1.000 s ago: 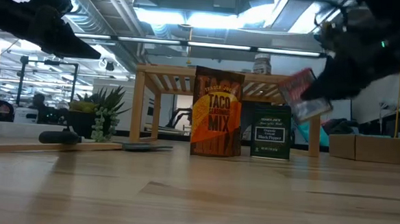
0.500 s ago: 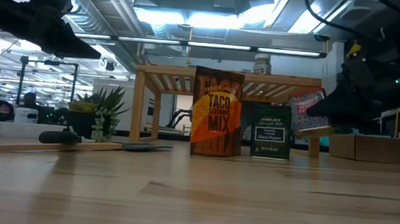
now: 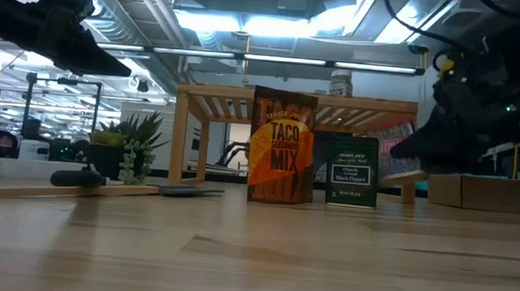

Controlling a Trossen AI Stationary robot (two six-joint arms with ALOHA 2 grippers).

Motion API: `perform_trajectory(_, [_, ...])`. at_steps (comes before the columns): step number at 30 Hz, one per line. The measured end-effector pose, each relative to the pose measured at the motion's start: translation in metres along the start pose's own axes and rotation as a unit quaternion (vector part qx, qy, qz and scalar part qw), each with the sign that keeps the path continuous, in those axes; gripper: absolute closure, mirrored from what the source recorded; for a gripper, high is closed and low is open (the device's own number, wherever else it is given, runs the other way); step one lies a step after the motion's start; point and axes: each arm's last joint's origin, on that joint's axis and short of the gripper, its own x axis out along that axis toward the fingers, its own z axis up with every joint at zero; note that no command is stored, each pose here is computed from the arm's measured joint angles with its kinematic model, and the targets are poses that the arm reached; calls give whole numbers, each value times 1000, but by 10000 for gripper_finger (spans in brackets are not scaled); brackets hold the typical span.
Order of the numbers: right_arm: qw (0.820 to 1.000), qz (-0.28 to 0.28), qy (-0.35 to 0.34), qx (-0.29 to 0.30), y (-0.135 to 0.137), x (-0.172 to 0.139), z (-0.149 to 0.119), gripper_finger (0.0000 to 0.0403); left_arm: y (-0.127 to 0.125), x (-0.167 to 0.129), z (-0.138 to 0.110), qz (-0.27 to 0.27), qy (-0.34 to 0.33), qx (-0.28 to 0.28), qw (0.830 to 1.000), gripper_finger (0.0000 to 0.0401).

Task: Shelf spices
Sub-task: Remove the red seasoning can from the shelf

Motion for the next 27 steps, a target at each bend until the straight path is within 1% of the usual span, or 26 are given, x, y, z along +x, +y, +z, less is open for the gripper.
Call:
perform_trajectory(8, [1000, -10, -8, 1, 3, 13, -10, 223, 0, 0, 0, 0, 1, 0, 1000, 397])
perform_trajectory(11, [1000, -10, 3, -4, 4, 18, -15, 222, 0, 0, 0, 0, 2, 0, 1000, 397])
perform_trajectory(18, [999, -14, 30, -22, 14, 35, -23, 186, 0, 0, 0, 0, 1, 0, 1000, 397])
perform_trajectory(24, [998, -2, 41, -47, 17, 39, -24, 179, 0, 0, 0, 0, 1, 0, 1000, 397])
perform_trajectory(27, [998, -3, 38, -49, 17, 39, -24, 178, 0, 0, 0, 0, 1, 0, 1000, 397])
